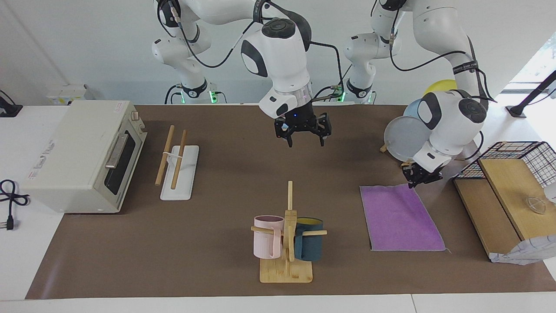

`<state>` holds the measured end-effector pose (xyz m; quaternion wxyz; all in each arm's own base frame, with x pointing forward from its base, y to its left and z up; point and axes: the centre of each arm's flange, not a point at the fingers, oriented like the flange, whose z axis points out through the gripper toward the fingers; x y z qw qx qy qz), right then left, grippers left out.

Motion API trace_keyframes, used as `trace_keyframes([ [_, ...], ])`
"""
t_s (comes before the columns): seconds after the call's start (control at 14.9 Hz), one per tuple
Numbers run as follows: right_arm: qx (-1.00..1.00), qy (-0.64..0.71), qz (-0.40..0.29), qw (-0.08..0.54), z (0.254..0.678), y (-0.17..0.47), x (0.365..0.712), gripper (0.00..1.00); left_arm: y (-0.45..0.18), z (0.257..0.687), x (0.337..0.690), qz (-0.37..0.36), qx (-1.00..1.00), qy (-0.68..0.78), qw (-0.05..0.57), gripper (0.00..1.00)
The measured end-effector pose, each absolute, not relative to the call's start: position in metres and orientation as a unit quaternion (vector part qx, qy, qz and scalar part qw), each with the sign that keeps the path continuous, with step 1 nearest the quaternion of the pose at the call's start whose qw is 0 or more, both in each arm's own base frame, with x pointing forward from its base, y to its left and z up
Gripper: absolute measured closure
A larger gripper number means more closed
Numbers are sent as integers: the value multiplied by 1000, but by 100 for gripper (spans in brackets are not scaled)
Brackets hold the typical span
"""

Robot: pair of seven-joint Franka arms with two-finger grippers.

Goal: Fold towel and hang on rack

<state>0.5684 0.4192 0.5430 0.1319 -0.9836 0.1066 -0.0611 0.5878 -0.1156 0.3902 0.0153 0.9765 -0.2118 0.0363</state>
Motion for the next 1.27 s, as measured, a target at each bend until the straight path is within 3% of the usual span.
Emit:
trace_keyframes([
  [0.27, -983, 110, -63, 133, 543, 416, 571, 0, -166, 360, 555, 33, 968, -249, -1, 98],
  [0.33, -983, 110, -64, 133, 543, 415, 572, 0, -166, 345, 547, 34, 969, -243, 0, 92],
  [0.54, -980, 110, -79, 147, 529, 421, 572, 0, -164, 322, 533, 25, 975, -221, 0, 59],
  [0.87, -977, 100, -94, 160, 502, 435, 558, 0, -136, 345, 545, 23, 982, -189, -1, 4],
  [0.94, -977, 101, -94, 160, 502, 434, 558, 0, -125, 351, 551, 27, 985, -171, 7, 0],
  [1.27, -975, 102, -102, 167, 508, 432, 558, 0, -86, 343, 579, 33, 993, -74, 82, 0],
])
